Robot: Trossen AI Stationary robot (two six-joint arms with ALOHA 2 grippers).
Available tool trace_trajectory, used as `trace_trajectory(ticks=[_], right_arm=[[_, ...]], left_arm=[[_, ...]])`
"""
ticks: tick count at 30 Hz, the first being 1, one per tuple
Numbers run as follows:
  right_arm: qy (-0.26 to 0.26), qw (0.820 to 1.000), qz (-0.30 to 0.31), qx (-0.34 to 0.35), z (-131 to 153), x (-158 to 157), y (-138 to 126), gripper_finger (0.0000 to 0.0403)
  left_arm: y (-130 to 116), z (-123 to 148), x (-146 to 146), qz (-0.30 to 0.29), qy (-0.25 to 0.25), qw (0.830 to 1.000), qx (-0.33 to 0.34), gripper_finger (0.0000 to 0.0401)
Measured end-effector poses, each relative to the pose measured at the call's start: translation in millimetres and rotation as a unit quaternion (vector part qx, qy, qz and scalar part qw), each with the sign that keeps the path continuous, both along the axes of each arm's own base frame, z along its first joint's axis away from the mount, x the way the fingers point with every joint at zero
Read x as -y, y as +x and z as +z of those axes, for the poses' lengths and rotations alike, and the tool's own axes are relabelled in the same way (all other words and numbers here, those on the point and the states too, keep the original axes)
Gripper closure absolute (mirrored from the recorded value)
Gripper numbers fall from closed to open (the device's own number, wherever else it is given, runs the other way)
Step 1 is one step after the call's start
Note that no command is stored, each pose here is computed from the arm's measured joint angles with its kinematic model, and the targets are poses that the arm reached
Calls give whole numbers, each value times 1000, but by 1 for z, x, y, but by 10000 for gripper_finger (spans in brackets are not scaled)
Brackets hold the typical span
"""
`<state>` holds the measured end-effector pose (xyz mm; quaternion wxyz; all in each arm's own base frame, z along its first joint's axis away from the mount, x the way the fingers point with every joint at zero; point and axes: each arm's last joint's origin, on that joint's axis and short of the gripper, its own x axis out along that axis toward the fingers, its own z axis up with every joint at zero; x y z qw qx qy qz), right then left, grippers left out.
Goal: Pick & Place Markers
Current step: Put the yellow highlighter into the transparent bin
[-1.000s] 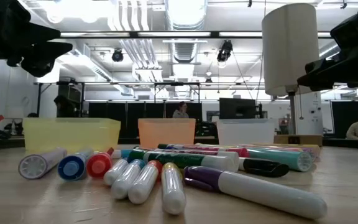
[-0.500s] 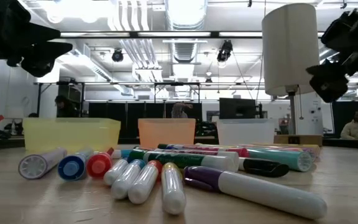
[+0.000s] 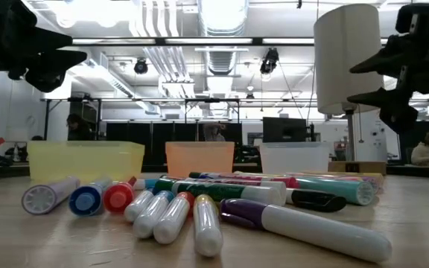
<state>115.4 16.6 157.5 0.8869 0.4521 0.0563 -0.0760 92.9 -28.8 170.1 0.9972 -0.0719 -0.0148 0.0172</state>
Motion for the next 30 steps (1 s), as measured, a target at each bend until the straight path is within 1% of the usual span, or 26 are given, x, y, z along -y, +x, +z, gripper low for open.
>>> trace_trajectory(ticks=[2, 5, 7, 9, 12, 15, 19, 23, 27, 30], right_arm=[[20, 1000, 5, -2, -1, -2, 3, 188], [44, 999, 24, 7, 6, -7, 11, 188], [48, 998, 39, -5, 12, -10, 19, 188], [57, 996, 57, -40, 18, -14, 30, 188], [65, 985, 63, -143, 22, -20, 47, 188], [50, 963, 53, -260, 26, -24, 64, 188], [17, 922, 33, -386, 33, -29, 87, 188], [-13, 890, 18, -455, 37, -35, 113, 188], [-36, 851, 10, -523, 31, -40, 135, 188], [-48, 823, 7, -566, 25, -41, 146, 188]], left_arm=[[0, 0, 0, 0, 0, 1000, 0, 222], [0, 0, 0, 0, 0, 1000, 0, 222], [0, 0, 0, 0, 0, 1000, 0, 222], [0, 0, 0, 0, 0, 1000, 0, 222], [0, 0, 0, 0, 0, 1000, 0, 222], [0, 0, 0, 0, 0, 1000, 0, 222], [0, 0, 0, 0, 0, 1000, 0, 222], [0, 0, 0, 0, 0, 1000, 0, 222], [0, 0, 0, 0, 0, 1000, 0, 222], [0, 0, 0, 0, 0, 1000, 0, 222]])
